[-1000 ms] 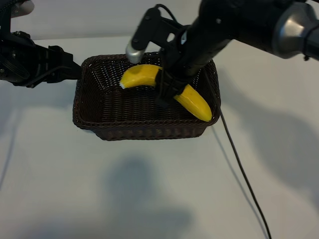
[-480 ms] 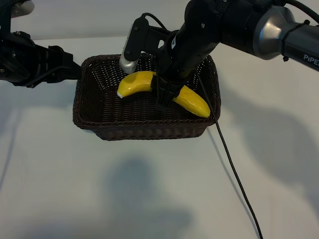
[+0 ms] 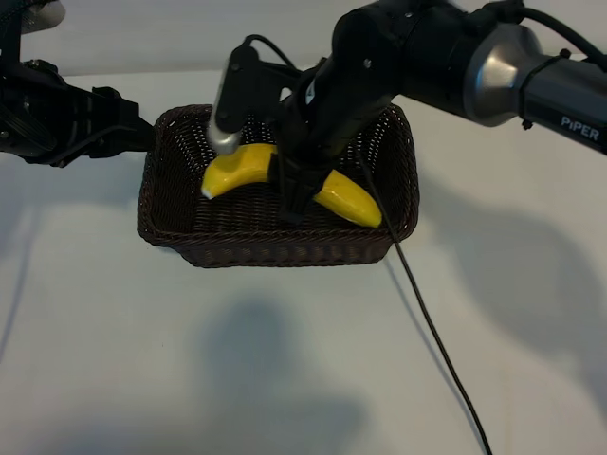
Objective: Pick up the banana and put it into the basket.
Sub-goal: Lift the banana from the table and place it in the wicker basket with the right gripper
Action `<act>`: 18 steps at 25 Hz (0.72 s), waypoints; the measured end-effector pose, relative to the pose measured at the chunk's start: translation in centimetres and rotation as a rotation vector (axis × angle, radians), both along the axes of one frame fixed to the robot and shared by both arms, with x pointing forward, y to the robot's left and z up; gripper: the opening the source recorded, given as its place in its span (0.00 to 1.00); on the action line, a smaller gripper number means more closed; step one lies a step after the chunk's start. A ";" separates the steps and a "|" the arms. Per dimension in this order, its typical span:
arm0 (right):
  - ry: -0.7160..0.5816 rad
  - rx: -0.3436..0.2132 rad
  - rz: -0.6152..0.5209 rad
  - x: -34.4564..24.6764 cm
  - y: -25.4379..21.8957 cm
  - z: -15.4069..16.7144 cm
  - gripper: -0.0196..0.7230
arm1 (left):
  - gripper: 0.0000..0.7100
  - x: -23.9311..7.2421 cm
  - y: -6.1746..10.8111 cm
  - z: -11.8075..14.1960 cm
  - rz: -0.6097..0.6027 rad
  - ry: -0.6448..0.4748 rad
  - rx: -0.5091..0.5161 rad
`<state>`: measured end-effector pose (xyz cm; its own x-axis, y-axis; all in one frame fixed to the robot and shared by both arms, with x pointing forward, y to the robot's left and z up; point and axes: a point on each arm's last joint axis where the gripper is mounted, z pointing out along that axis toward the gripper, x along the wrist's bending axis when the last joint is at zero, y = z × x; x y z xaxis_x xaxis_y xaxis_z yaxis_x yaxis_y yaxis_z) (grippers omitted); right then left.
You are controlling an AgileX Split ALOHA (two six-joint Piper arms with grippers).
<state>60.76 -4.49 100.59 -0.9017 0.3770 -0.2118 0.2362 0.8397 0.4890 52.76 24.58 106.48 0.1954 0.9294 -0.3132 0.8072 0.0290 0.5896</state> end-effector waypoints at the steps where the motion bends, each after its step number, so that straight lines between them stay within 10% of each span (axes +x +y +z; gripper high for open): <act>1: 0.000 0.003 0.004 -0.1 0.2 0.0 0.58 | 0.83 0.0 0.0 0.0 0.000 0.000 0.000; 18: 0.048 -0.036 0.008 0.9 1.1 -4.8 0.58 | 0.83 -0.1 0.0 0.0 -0.004 0.008 -0.002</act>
<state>61.62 -3.35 95.82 -0.9139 0.3630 -0.1815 0.2521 0.8583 0.4471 52.69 24.55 106.44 0.1963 0.9280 -0.3166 0.8118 0.0273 0.5833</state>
